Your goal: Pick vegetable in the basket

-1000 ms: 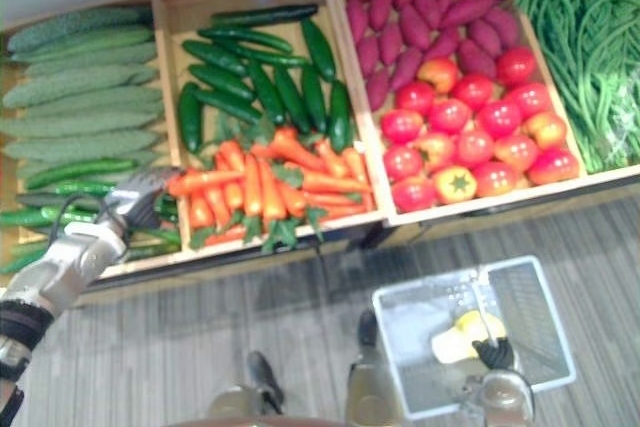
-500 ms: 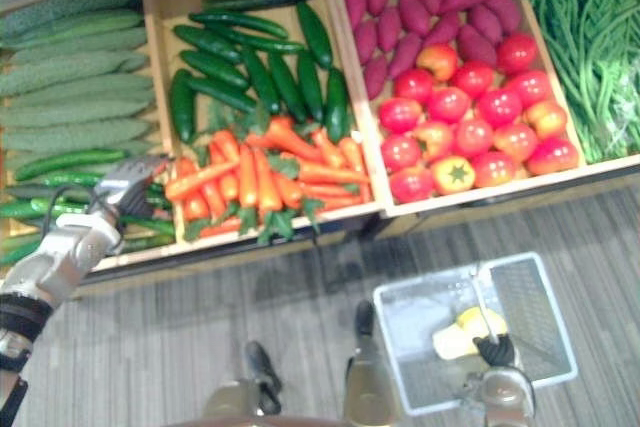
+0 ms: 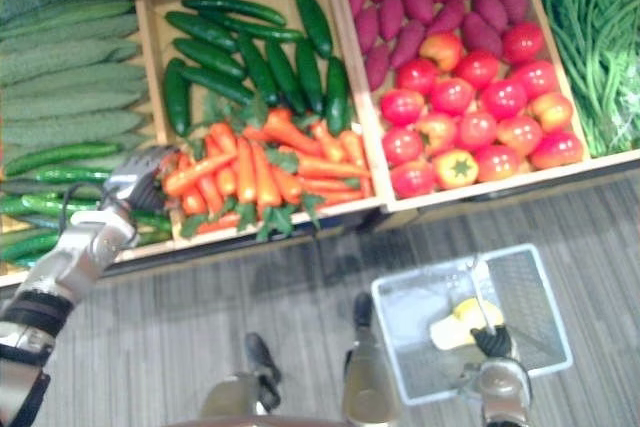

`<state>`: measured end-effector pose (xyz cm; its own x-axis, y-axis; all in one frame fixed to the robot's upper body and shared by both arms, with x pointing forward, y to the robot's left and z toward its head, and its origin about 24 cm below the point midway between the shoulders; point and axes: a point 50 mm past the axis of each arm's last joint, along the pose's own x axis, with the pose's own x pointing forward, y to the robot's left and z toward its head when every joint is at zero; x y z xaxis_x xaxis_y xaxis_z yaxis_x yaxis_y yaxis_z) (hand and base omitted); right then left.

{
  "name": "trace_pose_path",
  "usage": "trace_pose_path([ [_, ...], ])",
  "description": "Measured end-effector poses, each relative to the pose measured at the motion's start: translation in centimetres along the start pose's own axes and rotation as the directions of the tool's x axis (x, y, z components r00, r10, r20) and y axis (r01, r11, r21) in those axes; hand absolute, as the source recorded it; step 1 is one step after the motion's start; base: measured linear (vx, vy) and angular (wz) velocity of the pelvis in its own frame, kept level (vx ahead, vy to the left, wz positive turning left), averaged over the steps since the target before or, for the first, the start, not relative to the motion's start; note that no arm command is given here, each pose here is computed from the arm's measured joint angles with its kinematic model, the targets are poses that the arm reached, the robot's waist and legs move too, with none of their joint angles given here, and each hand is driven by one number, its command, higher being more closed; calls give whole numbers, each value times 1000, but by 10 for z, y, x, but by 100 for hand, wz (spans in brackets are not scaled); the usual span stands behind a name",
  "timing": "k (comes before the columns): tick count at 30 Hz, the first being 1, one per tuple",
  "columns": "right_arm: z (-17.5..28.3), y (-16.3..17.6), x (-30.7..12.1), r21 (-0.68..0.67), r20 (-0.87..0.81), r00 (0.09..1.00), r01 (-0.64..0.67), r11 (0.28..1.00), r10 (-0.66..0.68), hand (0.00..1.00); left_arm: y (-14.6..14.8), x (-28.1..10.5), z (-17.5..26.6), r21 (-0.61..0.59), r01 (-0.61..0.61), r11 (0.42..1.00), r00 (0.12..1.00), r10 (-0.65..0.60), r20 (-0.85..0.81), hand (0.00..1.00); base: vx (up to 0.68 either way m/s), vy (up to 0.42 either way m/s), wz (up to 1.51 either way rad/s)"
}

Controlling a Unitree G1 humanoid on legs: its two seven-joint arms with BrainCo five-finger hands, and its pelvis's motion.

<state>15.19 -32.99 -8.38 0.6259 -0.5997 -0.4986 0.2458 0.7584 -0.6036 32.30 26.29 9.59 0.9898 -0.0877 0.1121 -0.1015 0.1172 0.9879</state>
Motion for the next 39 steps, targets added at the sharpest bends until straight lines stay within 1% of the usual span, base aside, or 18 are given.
trace_pose_path([
  [3,1,2,0,-5,3,1000,-6,1000,6,100,-3,0,0,-6,0,1000,1000,0,-13,0,-20,-21,-4],
  [4,1,4,0,-12,5,1000,-14,1000,14,100,-6,0,1,-18,-3,1000,1000,2,-21,100,0,0,0],
  [11,2,8,-1,-28,9,999,-32,999,32,100,-8,1,4,-51,-53,997,998,51,-40,100,-1,-3,-3],
  [20,3,10,-1,-37,15,999,-38,999,38,100,-9,1,8,-64,-78,995,996,75,-44,100,-1,-7,0],
  [26,4,12,-1,-45,19,999,-45,998,46,100,-11,1,11,-94,-91,991,995,86,-54,100,0,0,0],
  [28,5,13,-1,-49,23,998,-49,998,50,100,-15,-1,10,-102,-82,991,995,76,-63,100,0,0,0],
  [32,4,14,-1,-49,17,998,-51,997,52,100,-37,-10,14,-105,16,994,998,-22,-60,100,-5,-8,-1],
  [39,1,15,-2,-50,3,999,-51,997,51,100,-42,-14,15,-101,33,994,997,-39,-61,100,-16,-19,0],
])
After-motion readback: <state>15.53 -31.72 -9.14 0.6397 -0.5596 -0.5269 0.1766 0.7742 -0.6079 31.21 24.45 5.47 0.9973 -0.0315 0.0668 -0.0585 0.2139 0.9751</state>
